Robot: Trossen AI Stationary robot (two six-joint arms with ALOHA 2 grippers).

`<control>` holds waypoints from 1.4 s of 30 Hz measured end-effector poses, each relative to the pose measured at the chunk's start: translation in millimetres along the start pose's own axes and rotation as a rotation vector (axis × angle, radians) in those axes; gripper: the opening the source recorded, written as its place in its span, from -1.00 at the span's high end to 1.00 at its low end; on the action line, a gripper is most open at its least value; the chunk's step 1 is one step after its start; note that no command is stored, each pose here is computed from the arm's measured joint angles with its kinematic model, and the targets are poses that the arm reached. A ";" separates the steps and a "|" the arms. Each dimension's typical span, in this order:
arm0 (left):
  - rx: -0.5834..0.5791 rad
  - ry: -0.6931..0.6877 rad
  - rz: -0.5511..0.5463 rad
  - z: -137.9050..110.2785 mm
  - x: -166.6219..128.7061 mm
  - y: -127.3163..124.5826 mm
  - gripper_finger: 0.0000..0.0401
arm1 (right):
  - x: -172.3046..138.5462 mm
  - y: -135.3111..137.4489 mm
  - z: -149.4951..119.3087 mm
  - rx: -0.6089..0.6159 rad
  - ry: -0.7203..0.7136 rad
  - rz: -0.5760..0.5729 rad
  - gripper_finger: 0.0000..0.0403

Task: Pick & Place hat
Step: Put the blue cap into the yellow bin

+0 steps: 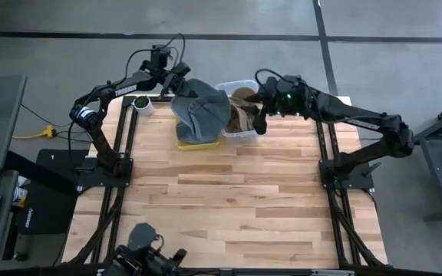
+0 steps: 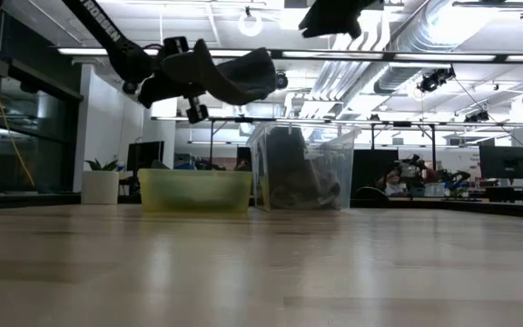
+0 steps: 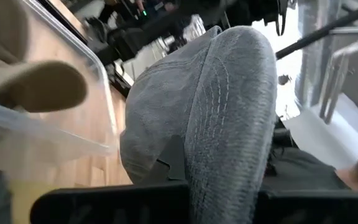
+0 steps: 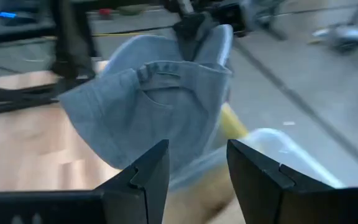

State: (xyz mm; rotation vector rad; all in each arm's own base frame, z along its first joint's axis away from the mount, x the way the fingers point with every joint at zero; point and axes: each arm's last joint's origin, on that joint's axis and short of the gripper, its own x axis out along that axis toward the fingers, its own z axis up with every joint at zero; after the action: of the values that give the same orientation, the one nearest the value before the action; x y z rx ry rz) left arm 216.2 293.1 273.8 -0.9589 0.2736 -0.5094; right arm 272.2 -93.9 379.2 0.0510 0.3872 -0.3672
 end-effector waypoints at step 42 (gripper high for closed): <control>0.010 0.095 -0.065 -4.2 40.5 -4.0 1.00 | 101.1 -24.5 -17.0 0.167 -0.108 0.366 0.46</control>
State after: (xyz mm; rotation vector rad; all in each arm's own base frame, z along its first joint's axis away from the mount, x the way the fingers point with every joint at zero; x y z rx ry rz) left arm 247.6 266.8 274.8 -0.9377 0.3259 -0.6161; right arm 344.4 -149.1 325.7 0.2605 0.2329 -0.0394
